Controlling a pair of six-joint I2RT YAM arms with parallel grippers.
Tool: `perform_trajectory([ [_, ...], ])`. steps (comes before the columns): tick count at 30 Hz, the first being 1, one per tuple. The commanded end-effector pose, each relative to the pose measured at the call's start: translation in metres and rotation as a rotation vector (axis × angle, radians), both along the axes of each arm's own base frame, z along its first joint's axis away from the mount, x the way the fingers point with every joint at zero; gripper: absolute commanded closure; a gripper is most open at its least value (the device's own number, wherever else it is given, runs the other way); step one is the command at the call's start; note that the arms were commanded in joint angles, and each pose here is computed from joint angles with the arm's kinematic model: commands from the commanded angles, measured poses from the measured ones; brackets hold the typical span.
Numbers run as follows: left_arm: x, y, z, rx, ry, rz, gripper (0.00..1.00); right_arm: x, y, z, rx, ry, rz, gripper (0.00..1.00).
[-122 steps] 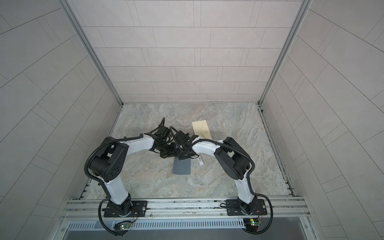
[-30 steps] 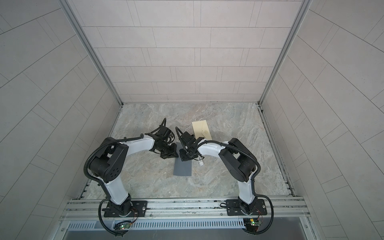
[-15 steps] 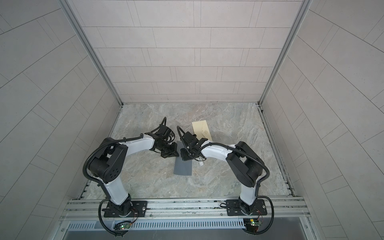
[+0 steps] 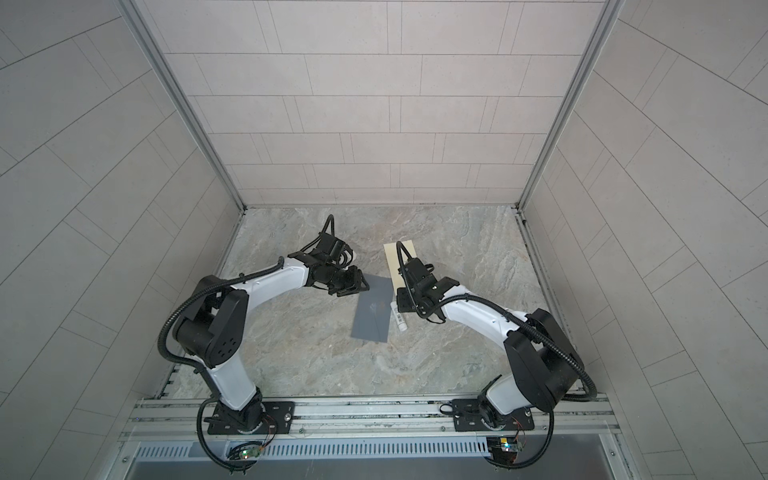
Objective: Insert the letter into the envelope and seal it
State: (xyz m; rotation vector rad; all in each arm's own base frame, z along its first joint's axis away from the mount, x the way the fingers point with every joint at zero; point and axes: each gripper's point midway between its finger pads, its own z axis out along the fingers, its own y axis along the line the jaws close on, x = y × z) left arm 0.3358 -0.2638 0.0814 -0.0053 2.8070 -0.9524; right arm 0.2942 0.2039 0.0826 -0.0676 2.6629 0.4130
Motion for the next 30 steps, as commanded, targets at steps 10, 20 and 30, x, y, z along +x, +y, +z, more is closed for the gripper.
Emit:
perform_trajectory([
  [10, 0.017, -0.005, 0.041, -0.047, -0.111, 0.021, 0.19, -0.028, 0.010, -0.037, -0.053, 0.088, 0.073, 0.56],
  [20, -0.013, -0.006, 0.029, -0.089, -0.041, -0.012, 0.19, -0.034, 0.004, -0.062, -0.163, 0.140, 0.099, 0.63],
  [30, -0.023, -0.032, 0.041, -0.264, 0.018, -0.064, 0.25, -0.033, 0.032, -0.034, -0.025, 0.077, 0.154, 0.90],
])
